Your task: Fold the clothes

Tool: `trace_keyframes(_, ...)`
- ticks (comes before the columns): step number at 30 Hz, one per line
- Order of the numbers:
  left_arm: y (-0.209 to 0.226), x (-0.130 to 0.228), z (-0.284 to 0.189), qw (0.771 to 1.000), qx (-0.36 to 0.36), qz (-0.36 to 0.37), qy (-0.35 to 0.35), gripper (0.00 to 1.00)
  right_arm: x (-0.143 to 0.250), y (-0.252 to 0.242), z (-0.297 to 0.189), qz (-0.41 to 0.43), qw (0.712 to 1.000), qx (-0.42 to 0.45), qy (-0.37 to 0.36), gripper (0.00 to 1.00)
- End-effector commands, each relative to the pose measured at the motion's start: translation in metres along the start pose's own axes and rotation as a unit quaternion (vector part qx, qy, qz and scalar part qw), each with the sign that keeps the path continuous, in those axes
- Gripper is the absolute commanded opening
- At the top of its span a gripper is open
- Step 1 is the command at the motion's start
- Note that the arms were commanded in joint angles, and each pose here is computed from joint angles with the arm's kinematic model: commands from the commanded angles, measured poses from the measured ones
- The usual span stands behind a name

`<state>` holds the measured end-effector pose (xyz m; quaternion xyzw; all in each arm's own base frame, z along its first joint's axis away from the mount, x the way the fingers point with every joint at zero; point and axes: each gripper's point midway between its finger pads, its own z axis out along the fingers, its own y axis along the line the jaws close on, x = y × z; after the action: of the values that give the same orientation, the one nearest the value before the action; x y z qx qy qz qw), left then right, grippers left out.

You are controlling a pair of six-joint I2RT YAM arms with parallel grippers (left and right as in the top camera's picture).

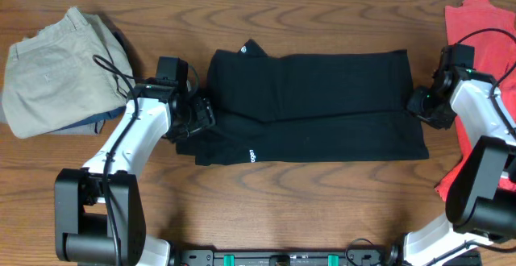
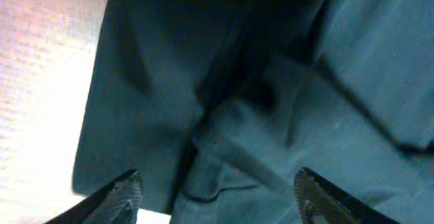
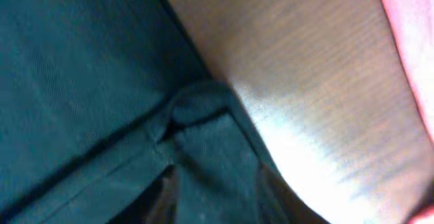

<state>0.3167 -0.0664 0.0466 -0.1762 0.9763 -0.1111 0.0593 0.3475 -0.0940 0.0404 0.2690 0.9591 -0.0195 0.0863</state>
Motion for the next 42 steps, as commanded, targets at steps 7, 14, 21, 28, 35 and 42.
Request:
trace_keyframes(7,0.013,0.019,-0.001,0.999,-0.019,0.014,0.025,0.68,0.034,-0.003,-0.006,-0.046,0.998,0.009,0.045,0.24)
trace_keyframes(14,0.021,0.025,0.023,1.000,-0.012,0.016,0.012,0.68,0.062,-0.006,0.028,-0.053,0.997,0.008,0.050,0.24)
trace_keyframes(21,0.036,0.048,0.035,0.999,-0.027,0.009,0.042,0.52,0.095,-0.025,0.045,-0.045,0.995,0.041,0.082,0.16)
trace_keyframes(28,0.058,0.087,0.032,0.991,-0.068,-0.005,0.111,0.40,0.114,-0.061,0.037,-0.012,0.984,0.135,0.112,0.12)
trace_keyframes(35,0.043,0.063,-0.003,0.996,-0.059,0.003,0.062,0.40,0.103,-0.058,0.028,-0.009,0.987,0.129,0.092,0.15)
trace_keyframes(42,-0.015,-0.026,-0.075,0.993,0.008,0.063,-0.096,0.63,0.048,-0.023,-0.031,-0.016,0.999,0.039,-0.007,0.40)
